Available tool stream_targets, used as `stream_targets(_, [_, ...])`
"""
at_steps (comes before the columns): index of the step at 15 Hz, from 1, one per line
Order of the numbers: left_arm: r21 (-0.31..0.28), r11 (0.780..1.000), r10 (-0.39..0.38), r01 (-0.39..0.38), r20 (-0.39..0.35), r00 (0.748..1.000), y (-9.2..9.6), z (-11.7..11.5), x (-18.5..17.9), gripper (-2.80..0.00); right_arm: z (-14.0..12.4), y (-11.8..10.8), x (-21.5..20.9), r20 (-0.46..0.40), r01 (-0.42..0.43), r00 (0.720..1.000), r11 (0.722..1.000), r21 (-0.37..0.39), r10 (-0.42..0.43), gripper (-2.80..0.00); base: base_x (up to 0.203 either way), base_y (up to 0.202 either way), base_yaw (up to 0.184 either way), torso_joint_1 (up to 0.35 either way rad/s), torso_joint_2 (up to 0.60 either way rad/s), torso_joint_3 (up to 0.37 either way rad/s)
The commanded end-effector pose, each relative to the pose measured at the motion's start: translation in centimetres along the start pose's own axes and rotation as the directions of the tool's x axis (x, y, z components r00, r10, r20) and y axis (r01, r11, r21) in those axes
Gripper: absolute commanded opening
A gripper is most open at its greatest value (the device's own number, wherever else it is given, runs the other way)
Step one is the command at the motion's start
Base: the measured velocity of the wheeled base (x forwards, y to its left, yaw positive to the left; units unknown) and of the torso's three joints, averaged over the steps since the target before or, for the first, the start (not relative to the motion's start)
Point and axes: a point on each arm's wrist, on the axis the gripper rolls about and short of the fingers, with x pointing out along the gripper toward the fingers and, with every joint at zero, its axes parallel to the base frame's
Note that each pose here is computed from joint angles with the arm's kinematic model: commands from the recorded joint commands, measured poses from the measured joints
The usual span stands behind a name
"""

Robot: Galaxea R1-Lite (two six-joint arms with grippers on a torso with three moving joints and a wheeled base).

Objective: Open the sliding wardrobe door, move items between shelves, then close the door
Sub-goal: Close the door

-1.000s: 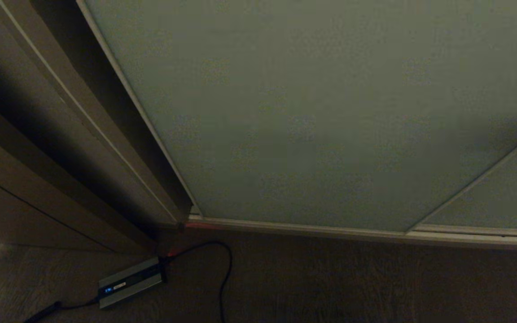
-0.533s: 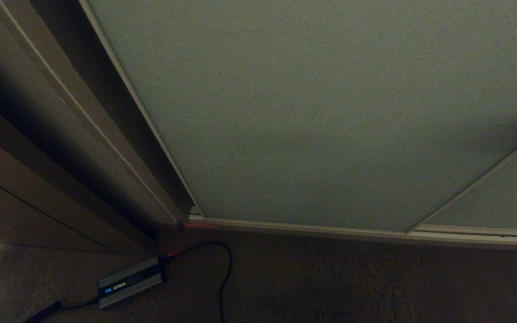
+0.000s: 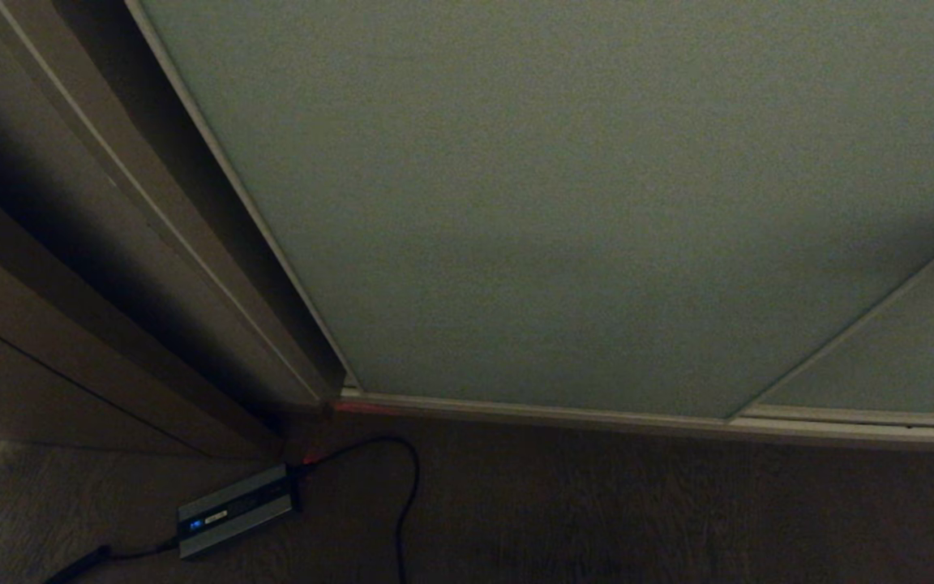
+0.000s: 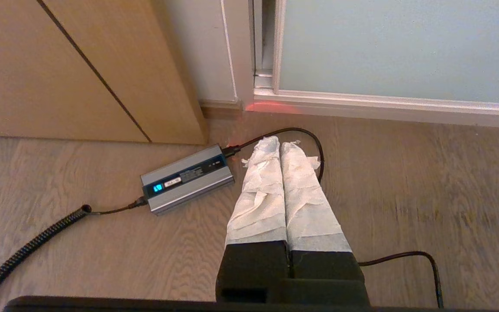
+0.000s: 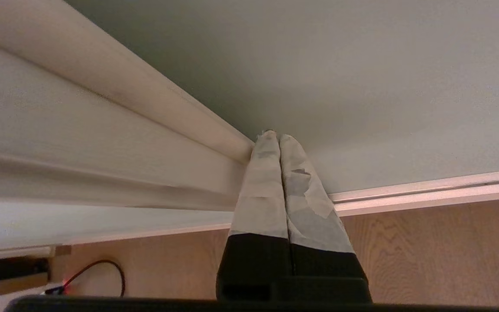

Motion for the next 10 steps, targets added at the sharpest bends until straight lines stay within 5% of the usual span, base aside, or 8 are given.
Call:
stream_targets(1, [0.000, 1.000, 0.000, 0.000, 0.000, 1.000, 0.0, 0.0, 0.0, -2.80, 0.1, 0.8, -0.5, 0.005, -0.016, 1.000, 1.000, -0.008, 0.016, -2.80, 0.000, 0.000, 0.000, 0.000, 0.00, 0.000])
stream_targets(8, [0.000, 1.000, 0.000, 0.000, 0.000, 1.000, 0.0, 0.0, 0.0, -2.80, -1.1, 2.2, -2.3, -0.017, -0.023, 1.000, 0.999, -0.023, 0.023, -2.80, 0.000, 0.000, 0.000, 0.000, 0.00, 0.000])
stream_targets(10, [0.000, 1.000, 0.000, 0.000, 0.000, 1.000, 0.0, 0.0, 0.0, -2.80, -2.8, 3.4, -4.7, -0.042, -0.016, 0.999, 0.993, -0.118, 0.011, -2.80, 0.000, 0.000, 0.000, 0.000, 0.00, 0.000])
